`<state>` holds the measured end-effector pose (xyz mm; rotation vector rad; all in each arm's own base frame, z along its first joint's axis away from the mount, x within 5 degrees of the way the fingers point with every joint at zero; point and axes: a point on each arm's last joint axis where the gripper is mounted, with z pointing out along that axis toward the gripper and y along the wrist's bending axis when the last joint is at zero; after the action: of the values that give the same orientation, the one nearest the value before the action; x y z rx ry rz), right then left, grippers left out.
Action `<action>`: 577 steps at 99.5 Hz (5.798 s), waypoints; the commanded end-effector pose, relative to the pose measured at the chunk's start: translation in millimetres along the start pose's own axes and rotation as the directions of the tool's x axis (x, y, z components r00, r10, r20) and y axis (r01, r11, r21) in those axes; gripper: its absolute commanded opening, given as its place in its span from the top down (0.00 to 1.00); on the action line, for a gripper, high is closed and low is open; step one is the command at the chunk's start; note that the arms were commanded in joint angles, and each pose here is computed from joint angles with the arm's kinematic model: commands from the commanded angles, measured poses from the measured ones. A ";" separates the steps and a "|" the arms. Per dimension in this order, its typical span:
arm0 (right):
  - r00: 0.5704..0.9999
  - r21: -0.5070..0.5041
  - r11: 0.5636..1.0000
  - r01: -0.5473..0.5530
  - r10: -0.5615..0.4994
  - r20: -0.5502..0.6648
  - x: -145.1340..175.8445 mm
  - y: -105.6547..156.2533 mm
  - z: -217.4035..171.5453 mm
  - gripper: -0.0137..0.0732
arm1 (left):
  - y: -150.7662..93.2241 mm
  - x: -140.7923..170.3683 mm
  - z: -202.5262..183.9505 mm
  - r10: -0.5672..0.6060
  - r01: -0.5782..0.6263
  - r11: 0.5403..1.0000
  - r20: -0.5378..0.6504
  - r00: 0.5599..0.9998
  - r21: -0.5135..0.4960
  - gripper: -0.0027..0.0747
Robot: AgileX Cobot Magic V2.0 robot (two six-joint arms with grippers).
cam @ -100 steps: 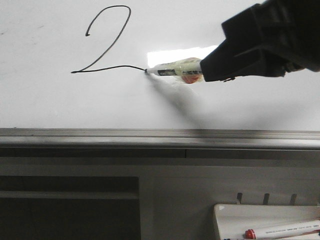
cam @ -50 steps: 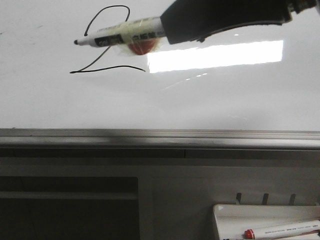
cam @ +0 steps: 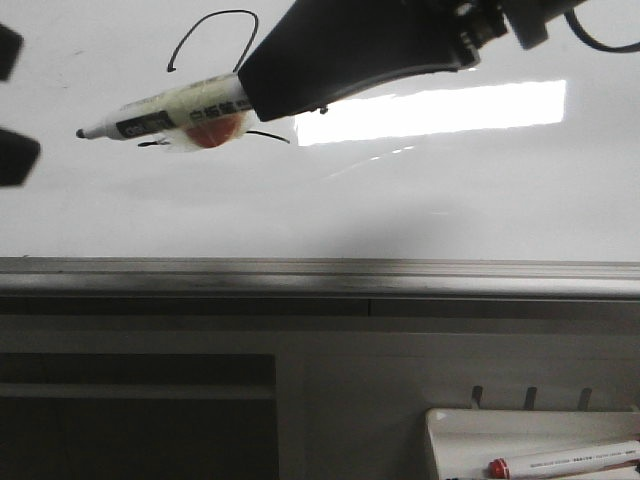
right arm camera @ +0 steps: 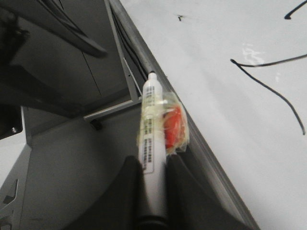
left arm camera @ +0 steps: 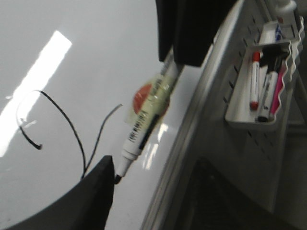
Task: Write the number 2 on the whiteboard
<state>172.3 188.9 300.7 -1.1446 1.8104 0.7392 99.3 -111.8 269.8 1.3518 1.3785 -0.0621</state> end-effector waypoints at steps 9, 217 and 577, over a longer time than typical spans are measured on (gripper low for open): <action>0.999 -0.036 0.999 0.001 0.001 0.043 -14.4 4.1 -8.0 0.92 | 11.2 -12.2 22.4 0.013 -0.010 0.999 0.094 0.996 -0.041 0.52; 0.996 0.086 0.996 0.003 -0.010 0.086 -18.8 -6.1 -11.4 0.11 | 20.4 -13.8 34.6 -0.190 0.201 0.977 0.140 0.972 -0.071 0.99; 0.953 0.441 0.896 -0.048 -0.092 0.290 -42.1 -23.7 -56.0 0.13 | 73.1 36.9 60.0 -0.900 0.885 0.315 0.187 0.393 -0.344 0.56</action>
<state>185.5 154.7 347.4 -0.7429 1.6376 0.4303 202.7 -107.2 247.8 0.0899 2.0088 -0.4678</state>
